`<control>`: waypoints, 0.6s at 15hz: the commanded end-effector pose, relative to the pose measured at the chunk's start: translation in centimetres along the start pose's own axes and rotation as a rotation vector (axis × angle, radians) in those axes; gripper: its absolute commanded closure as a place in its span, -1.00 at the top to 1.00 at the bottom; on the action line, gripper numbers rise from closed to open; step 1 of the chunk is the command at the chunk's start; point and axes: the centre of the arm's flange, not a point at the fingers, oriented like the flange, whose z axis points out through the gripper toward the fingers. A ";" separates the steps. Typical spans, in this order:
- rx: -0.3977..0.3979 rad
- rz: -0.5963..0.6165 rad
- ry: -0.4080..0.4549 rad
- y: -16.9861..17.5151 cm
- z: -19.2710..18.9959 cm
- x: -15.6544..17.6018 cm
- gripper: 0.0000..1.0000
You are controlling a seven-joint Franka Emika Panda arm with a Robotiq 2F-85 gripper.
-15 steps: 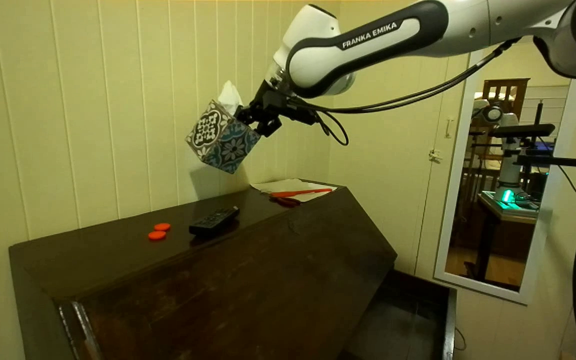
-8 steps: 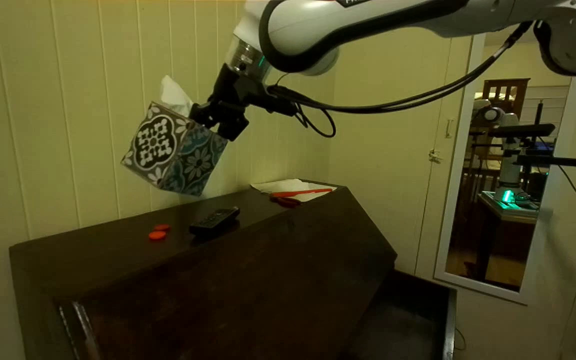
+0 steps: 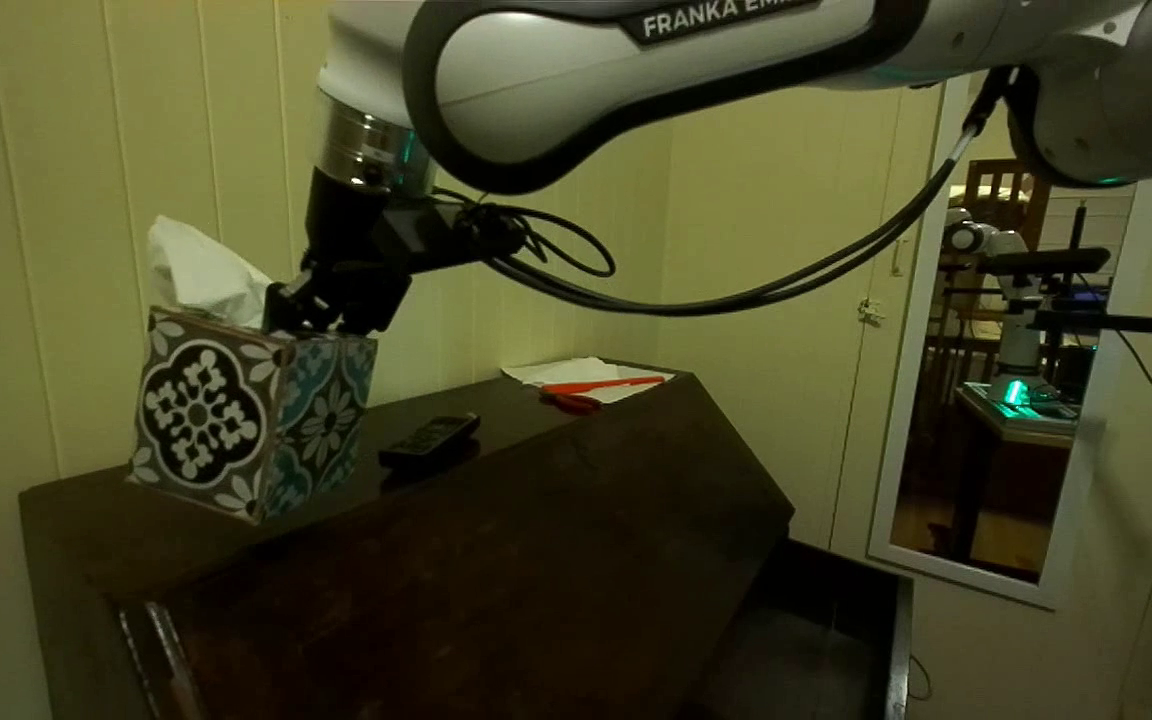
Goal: Shift the tissue box to the left
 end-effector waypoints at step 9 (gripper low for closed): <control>-0.158 -0.076 0.106 -4.0 5.1 7.2 -0.18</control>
